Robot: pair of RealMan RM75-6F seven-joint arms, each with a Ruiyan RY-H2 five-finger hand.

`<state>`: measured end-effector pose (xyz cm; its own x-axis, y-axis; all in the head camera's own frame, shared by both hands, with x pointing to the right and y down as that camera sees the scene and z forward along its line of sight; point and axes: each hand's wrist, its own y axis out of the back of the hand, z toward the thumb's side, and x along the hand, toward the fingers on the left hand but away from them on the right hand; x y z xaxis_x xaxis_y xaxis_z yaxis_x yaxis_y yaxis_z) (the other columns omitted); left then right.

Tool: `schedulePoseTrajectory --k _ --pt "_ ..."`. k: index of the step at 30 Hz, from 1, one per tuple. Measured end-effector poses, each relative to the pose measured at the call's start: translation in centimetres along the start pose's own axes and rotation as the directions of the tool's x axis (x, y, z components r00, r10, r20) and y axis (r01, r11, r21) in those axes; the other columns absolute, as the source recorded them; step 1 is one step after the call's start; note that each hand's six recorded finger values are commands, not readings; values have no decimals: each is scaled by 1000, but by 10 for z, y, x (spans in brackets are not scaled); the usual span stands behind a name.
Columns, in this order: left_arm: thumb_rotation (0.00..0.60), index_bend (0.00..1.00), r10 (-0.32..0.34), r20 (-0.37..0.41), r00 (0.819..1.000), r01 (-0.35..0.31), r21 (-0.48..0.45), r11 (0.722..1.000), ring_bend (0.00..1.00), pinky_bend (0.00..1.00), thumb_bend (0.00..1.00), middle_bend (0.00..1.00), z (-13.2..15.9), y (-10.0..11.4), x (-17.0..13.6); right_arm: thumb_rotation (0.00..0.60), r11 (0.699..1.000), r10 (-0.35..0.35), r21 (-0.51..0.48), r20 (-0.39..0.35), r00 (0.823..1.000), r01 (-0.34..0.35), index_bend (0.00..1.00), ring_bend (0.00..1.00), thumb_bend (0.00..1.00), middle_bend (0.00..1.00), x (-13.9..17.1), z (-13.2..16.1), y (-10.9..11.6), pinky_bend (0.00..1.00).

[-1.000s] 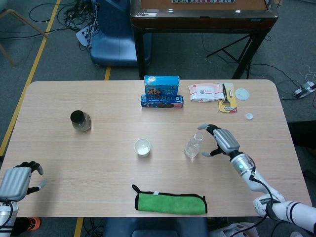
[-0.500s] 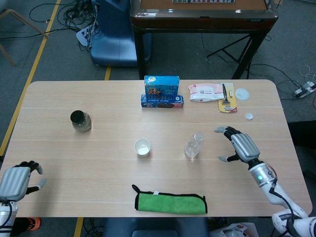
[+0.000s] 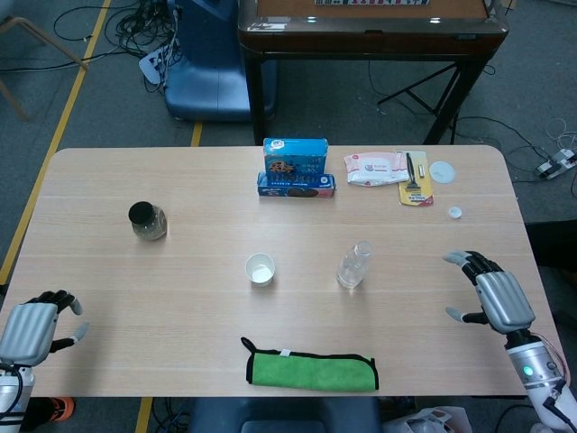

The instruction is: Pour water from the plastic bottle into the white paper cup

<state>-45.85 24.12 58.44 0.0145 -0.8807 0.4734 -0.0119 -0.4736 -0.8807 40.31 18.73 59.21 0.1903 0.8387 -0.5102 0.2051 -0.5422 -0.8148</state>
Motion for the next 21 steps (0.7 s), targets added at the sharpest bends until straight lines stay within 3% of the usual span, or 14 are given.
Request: schedulePoseTrajectory --k 9,15,21 --pt "600 561 12 37 999 -11 -14 1000 410 560 198 477 8 -3 0 600 995 -67 74 69 995 62 216 137 0 213 49 -8 6 277" --pt "600 561 14 51 999 -13 -18 1000 410 560 198 479 12 -3 1 600 990 -71 127 76 995 61 216 138 0 213 59 -4 7 277" --pt "600 561 13 62 998 -12 -22 1000 411 560 197 479 15 -3 2 600 992 -59 118 90 994 48 216 138 0 213 63 -7 7 277"
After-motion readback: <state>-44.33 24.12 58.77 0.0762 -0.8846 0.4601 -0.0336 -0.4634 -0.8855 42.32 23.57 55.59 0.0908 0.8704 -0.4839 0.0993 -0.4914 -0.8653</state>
